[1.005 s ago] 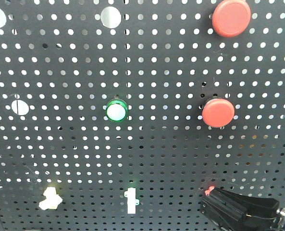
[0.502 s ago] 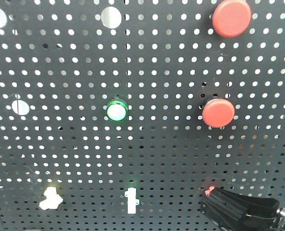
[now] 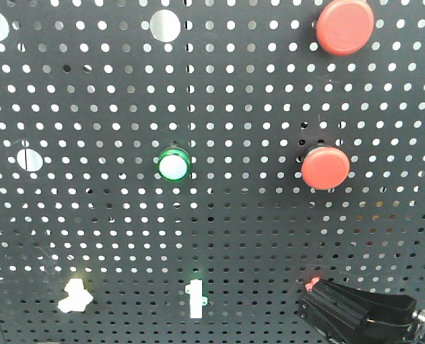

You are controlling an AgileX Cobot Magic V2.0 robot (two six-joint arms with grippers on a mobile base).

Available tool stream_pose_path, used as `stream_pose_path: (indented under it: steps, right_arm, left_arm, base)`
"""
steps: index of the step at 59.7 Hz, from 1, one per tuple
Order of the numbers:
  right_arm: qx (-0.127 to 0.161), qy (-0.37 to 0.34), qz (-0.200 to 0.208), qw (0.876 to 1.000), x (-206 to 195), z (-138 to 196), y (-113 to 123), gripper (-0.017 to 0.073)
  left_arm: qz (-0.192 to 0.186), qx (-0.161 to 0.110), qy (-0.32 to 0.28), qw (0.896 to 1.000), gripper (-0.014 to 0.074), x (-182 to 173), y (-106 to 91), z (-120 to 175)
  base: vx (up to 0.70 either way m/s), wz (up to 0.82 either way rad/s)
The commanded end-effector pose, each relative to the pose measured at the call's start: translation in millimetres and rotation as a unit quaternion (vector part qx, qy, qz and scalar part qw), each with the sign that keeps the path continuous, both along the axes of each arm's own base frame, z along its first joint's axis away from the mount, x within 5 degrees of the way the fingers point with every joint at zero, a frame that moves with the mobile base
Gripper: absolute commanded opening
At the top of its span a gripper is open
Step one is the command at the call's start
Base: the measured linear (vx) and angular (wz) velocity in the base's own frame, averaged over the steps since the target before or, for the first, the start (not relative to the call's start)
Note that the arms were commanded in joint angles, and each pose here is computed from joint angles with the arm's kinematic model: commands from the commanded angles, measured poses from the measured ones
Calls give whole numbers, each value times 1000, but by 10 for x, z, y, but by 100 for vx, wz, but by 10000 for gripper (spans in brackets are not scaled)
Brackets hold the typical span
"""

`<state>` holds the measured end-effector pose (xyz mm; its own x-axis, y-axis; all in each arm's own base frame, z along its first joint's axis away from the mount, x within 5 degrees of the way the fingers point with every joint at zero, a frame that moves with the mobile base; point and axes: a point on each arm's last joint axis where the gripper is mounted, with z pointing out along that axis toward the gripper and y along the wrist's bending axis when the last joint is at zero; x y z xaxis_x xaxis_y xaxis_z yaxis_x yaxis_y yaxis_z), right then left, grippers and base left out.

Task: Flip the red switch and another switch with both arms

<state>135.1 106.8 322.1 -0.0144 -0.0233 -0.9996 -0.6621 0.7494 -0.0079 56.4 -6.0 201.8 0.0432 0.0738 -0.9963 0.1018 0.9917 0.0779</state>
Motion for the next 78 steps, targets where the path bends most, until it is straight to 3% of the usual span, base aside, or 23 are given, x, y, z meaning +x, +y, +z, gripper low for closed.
stream_pose_path:
  steps: [1,19,24,30,41,51,57,61,65,78]
  right_arm:
    - [27,-40,18,999,-29,174,21,-6]
    - [27,-40,18,999,-29,174,21,-6]
    - [-18,-61,9,998,-20,151,4,-6]
    - [-44,-72,-27,996,-52,111,-122,-6]
    - [-9,-110,-126,986,-313,-181,-553,-6]
    - [-7,-118,-272,955,-587,-587,-928,-6]
    - [-4,-108,-337,935,-696,-795,-1039,-6]
    - [-10,-99,-363,927,-751,-988,-1076,-6]
    - [1,-93,-380,920,-781,-1139,-1098,-6]
    - [-19,-10,-392,920,-791,-1286,-1117,-6]
  left_arm:
    - [2,-10,-33,999,3,-3,4,9]
    - [2,-10,-33,999,3,-3,4,9]
    - [2,-10,-33,999,3,-3,4,9]
    - [2,-10,-33,999,3,-3,4,9]
    - [2,-10,-33,999,3,-3,4,9]
    - [2,-10,-33,999,3,-3,4,9]
    - [2,-10,-33,999,3,-3,4,9]
    - [2,-10,-33,999,3,-3,4,9]
    - [2,-10,-33,999,3,-3,4,9]
    - [2,-10,-33,999,3,-3,4,8]
  base:
    - [0,0]
    - [0,0]
    - [0,0]
    - [0,0]
    - [0,0]
    - [0,0]
    - [0,0]
    - [0,0]
    - [0,0]
    - [0,0]
